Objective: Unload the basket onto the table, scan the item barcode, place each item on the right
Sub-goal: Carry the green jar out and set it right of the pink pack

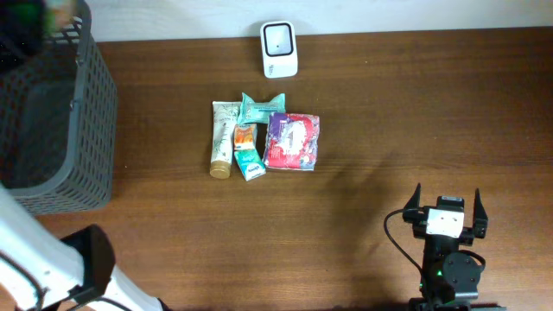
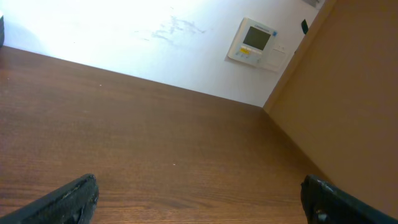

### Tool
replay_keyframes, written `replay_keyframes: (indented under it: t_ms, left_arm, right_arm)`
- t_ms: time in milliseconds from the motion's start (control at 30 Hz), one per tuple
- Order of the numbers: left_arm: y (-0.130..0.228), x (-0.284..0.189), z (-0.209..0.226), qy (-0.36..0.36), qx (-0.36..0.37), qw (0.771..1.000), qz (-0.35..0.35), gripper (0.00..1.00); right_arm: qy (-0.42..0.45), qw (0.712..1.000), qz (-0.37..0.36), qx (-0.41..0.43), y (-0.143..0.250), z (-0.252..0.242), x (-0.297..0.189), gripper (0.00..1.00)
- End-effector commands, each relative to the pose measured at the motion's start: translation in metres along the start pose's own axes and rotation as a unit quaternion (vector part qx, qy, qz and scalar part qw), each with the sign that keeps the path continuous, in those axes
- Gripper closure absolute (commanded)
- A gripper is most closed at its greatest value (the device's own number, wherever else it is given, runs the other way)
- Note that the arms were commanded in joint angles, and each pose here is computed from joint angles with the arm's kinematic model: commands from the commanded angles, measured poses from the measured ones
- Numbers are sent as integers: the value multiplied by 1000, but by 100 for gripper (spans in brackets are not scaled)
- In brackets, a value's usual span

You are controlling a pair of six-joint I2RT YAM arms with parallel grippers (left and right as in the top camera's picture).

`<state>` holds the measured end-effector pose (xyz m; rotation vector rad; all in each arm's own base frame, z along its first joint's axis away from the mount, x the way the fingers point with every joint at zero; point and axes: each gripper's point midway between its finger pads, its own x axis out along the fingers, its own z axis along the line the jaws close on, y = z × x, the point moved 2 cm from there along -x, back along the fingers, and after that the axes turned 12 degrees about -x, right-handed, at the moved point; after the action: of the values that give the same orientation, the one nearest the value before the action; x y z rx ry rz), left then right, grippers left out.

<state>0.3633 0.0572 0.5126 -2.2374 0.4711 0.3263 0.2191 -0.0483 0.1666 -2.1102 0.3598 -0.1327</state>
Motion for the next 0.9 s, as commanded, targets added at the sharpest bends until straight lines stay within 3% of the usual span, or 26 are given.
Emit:
replay_keyframes:
  t_ms: [0, 100, 233, 333, 500, 667, 867]
  left_arm:
    - [47, 43, -21, 7, 0, 995, 95, 38]
    - [87, 86, -17, -73, 27, 987, 143, 37]
    - [135, 149, -13, -124, 64, 969, 203, 37]
    - [177, 191, -15, -121, 75, 956, 258, 37]
    - [261, 239, -53, -56, 100, 932, 344, 36]
    - [336, 261, -103, -8, 158, 916, 368, 34]
    - [429, 280, -111, -45, 239, 891, 384, 32]
  right_arm:
    - [6, 1000, 6, 0, 4, -1, 0, 1]
    - [6, 1000, 6, 0, 4, -1, 0, 1]
    - [6, 1000, 6, 0, 4, -1, 0, 1]
    - [6, 1000, 6, 0, 4, -1, 0, 1]
    - [6, 1000, 6, 0, 4, -1, 0, 1]
    - [6, 1000, 6, 0, 4, -1, 0, 1]
    - [6, 1000, 6, 0, 4, -1, 0, 1]
